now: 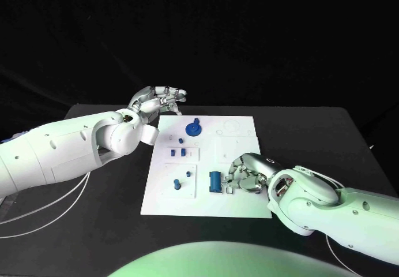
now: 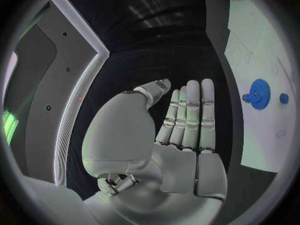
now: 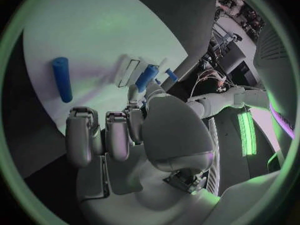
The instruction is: Assemble the parts on the task board
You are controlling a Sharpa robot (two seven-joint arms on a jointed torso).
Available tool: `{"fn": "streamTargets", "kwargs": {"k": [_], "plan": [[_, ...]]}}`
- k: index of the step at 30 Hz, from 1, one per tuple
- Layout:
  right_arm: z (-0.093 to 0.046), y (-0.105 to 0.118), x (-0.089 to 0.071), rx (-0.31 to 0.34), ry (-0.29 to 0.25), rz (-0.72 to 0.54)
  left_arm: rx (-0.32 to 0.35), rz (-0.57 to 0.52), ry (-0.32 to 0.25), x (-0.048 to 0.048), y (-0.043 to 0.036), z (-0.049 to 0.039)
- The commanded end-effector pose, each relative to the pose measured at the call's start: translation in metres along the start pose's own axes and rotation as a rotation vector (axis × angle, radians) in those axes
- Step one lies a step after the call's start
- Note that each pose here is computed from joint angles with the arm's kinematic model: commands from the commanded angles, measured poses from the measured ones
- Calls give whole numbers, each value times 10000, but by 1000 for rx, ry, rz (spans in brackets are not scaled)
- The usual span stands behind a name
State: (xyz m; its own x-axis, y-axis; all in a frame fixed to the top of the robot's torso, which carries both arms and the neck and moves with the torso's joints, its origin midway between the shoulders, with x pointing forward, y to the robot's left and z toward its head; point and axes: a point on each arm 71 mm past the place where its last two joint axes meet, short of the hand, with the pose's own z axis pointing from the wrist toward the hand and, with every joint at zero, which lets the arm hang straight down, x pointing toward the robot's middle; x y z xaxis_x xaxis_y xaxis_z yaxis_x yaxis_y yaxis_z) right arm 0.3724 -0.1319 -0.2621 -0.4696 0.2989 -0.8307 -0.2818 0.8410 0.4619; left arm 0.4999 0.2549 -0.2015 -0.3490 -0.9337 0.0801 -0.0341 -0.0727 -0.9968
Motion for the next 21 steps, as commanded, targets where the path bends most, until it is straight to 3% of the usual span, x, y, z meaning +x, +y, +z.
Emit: {"fn": "streamTargets", "kwargs": {"k": [1,11,21], "plan": [[-48,-60,-88,-1,-51,-2,7,-4,16,18,-10,0],[-270,-438,-315,69,-93,-33,8,-2,10,3,-17,-17],[-444,-652,-285,137,-67,-72,7,-2,11,8,-18,-18]]}}
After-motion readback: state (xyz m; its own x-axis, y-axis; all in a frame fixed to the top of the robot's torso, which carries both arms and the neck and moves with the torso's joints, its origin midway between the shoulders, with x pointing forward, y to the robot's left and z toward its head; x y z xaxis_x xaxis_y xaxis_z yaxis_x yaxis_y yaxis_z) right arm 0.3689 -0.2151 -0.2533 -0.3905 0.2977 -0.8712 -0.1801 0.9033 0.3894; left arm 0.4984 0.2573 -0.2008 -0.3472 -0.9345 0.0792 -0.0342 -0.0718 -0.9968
